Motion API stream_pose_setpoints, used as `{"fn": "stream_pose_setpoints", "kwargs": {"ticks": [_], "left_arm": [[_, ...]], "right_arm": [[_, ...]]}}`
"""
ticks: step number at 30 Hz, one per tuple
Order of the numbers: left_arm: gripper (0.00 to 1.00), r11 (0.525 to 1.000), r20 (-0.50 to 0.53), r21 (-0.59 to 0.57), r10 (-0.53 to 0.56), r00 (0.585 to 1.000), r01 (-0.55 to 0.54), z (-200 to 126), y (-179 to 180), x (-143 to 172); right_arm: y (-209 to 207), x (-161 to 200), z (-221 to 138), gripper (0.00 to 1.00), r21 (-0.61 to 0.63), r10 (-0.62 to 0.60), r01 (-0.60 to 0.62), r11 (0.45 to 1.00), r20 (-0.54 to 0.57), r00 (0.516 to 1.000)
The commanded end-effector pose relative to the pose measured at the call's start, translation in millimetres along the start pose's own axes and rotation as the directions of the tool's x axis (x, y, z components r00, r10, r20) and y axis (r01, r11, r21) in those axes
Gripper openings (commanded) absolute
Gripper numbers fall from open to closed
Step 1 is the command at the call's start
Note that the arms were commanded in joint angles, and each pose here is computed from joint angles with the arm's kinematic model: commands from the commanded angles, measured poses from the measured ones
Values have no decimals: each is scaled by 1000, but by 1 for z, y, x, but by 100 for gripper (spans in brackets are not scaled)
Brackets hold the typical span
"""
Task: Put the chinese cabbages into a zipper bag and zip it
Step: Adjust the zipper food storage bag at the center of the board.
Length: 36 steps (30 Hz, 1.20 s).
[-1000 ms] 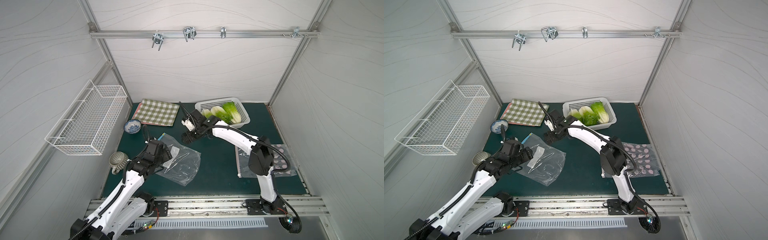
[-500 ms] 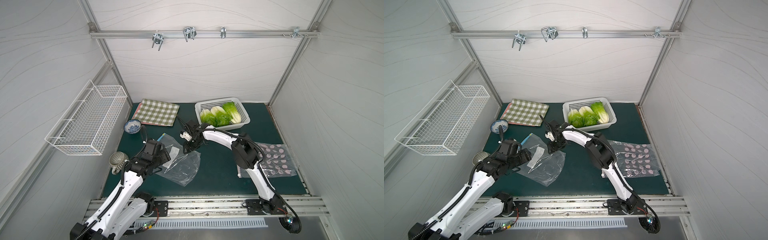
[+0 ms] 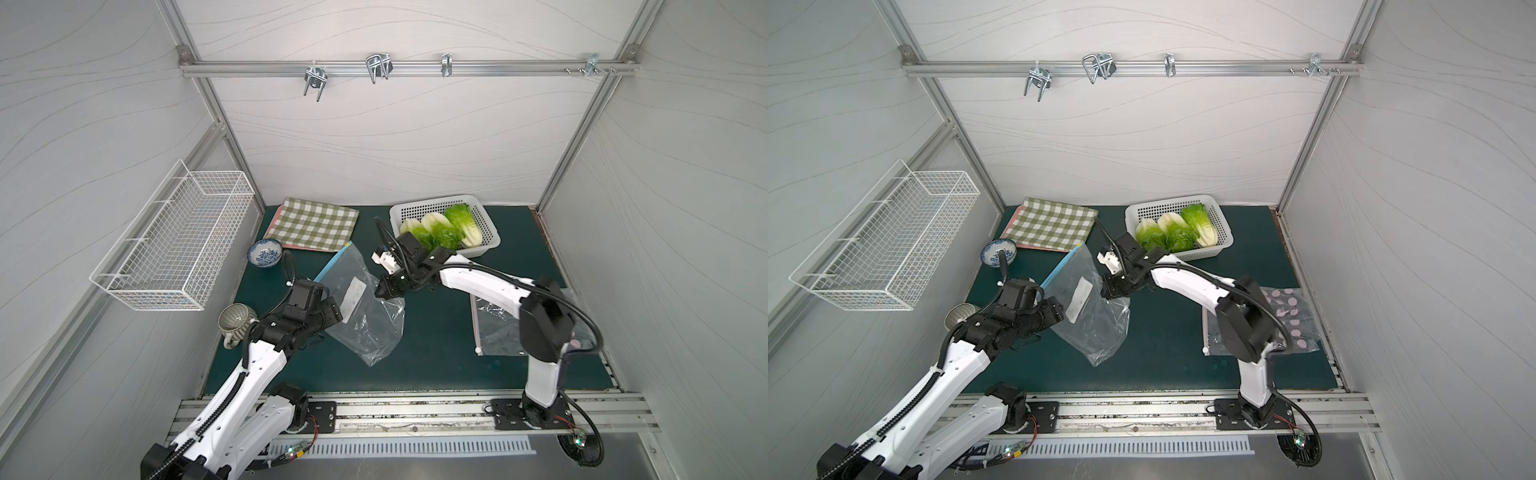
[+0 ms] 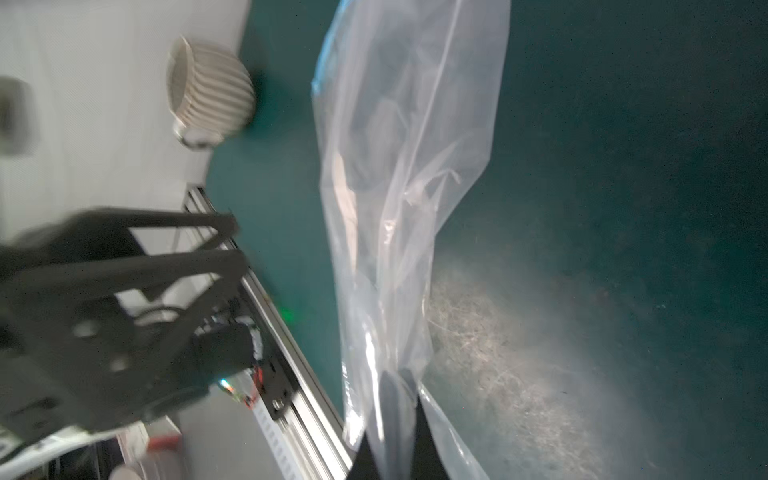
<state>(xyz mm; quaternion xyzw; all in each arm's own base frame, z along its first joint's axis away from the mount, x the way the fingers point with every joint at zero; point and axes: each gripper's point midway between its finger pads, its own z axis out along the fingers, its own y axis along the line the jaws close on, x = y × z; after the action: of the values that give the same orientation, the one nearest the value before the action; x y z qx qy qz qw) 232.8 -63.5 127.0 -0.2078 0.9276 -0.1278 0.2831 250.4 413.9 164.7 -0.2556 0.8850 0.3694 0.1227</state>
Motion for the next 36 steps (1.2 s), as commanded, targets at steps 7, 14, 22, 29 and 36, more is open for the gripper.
{"fn": "stream_pose_setpoints", "kwargs": {"ticks": [7, 14, 22, 29, 36], "left_arm": [[77, 987, -12, 155, -39, 999, 40, 9, -36, -9], [76, 975, -120, 203, -68, 990, 91, 39, -46, 10], [74, 976, -133, 207, -33, 991, 61, 50, -53, 8], [73, 978, -158, 201, -14, 987, 46, 59, -54, 11], [72, 979, -172, 200, -8, 985, 42, 59, -55, 12]], "right_arm": [[-84, 8, -66, 0, 2, 470, -545, 838, 505, 724], [-111, 72, -46, 4, 112, 606, -758, 643, 532, 592], [-103, 85, -45, 53, 260, 510, -604, 754, 347, 787], [-104, 45, -79, 83, 99, 323, -340, 935, 157, 933], [-124, 3, -83, 92, 65, 274, -284, 957, 129, 953]]}}
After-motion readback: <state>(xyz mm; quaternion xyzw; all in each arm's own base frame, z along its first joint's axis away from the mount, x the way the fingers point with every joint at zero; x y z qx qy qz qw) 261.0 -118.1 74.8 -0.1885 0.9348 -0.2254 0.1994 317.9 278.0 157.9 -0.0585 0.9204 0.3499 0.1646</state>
